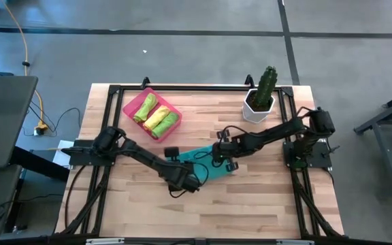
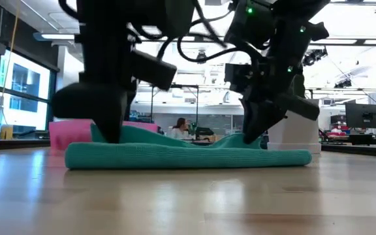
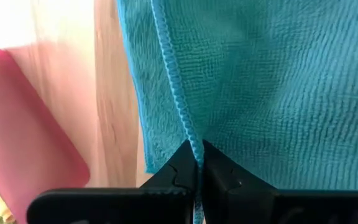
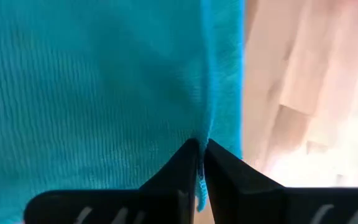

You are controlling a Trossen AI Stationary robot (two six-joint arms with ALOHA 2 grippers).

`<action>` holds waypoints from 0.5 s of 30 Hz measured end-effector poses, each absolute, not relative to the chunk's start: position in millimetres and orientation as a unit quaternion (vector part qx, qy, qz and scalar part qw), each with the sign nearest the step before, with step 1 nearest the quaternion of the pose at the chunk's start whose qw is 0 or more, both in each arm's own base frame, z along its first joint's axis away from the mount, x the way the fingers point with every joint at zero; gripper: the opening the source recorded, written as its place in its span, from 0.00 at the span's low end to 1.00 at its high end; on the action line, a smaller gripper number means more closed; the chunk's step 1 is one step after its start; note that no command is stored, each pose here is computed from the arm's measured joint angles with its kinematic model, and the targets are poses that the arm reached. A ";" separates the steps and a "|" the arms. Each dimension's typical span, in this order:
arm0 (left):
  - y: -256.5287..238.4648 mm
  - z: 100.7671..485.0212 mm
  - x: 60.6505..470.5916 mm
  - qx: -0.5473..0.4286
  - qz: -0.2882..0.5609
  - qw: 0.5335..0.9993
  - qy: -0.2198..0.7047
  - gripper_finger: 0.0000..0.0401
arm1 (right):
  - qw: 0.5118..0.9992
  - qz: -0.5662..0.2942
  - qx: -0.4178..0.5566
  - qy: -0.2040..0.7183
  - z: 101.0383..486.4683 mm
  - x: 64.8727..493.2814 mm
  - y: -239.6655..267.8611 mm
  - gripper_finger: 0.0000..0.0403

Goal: Roll microfiber towels into tight, uniform cylinder then place into a basket
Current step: Roll the blue microfiber cloth

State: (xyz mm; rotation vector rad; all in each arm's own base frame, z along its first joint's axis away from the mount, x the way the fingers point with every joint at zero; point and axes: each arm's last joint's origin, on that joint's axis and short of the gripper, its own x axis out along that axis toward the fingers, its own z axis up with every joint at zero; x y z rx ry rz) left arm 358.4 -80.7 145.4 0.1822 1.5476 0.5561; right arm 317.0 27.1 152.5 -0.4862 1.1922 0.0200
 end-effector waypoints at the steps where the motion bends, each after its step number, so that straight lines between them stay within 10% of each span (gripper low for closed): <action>1: -78.6 143.5 357.0 0.080 0.249 0.672 0.693 0.00 | 0.796 0.012 -0.230 0.559 150.9 317.0 27.0 0.05; 15: -63.7 137.1 357.6 0.060 0.262 0.668 0.694 0.00 | 0.789 -0.010 -0.257 0.559 146.8 320.8 18.2 0.06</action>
